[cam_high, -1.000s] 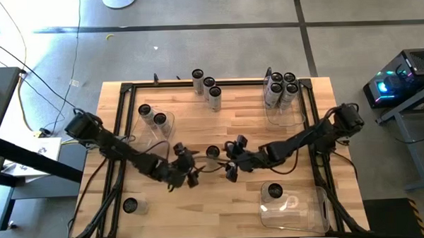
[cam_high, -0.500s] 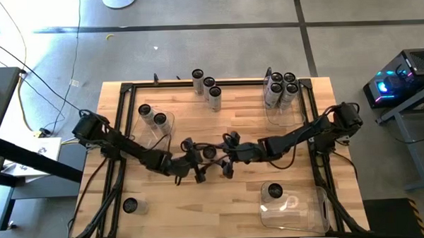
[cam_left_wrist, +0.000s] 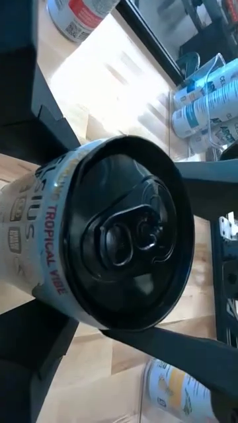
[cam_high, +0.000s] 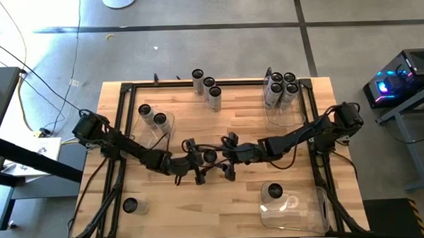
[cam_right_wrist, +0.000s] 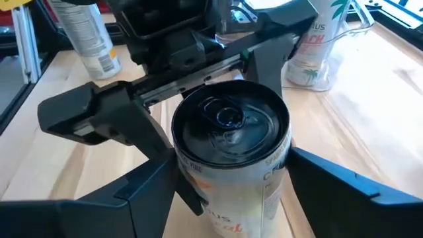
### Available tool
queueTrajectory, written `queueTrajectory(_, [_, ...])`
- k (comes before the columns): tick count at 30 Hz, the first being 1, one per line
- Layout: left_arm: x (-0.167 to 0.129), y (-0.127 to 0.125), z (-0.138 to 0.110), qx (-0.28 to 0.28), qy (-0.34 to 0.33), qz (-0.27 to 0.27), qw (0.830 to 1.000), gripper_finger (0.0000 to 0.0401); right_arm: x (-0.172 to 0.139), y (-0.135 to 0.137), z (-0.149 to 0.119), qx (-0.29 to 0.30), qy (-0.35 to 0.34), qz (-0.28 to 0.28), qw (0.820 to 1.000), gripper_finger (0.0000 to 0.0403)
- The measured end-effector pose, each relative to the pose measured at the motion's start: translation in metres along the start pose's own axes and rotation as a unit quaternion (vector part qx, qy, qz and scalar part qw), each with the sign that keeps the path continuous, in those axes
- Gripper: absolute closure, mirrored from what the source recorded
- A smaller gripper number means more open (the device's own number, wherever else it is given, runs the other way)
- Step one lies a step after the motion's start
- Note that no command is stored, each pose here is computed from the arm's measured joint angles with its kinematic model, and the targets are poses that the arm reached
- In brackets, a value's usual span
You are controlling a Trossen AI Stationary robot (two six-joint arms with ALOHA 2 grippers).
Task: Sort soda cans
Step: Put the white-yellow soda can into the bottom transparent bin
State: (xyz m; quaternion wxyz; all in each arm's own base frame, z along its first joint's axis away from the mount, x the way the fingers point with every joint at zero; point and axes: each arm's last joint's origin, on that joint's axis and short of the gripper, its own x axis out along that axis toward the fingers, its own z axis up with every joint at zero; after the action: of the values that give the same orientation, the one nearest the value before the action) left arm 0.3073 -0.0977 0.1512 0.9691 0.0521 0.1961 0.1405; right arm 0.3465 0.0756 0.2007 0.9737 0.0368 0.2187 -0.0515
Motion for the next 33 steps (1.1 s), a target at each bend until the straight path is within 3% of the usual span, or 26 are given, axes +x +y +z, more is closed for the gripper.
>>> queueTrajectory(8, [0.0,-0.001,0.0,-0.003,0.0,-0.002,1.0,0.0138,-0.002,0.004,0.015,-0.012,0.034,-0.016,0.999,0.0126])
queueTrajectory(13, [-0.003,-0.007,0.0,-0.004,0.0,-0.051,0.999,0.0141,-0.01,0.023,0.028,-0.058,0.048,-0.006,0.997,0.0126])
queueTrajectory(18, [-0.008,-0.016,0.001,-0.001,0.003,-0.119,0.993,0.0143,-0.023,0.053,0.024,-0.11,0.028,-0.029,0.993,0.0126])
queueTrajectory(22, [-0.011,-0.022,0.001,0.002,0.0,-0.15,0.989,0.0143,-0.02,0.063,0.016,-0.089,0.028,-0.018,0.995,0.0126])
queueTrajectory(28, [-0.013,-0.024,0.0,0.004,0.0,-0.159,0.987,0.0139,0.001,0.061,0.012,-0.068,0.022,0.063,0.995,0.0125])
queueTrajectory(33, [-0.013,-0.024,0.0,0.001,0.002,-0.157,0.988,0.0137,0.009,0.052,0.013,-0.054,0.022,0.065,0.996,0.0125])
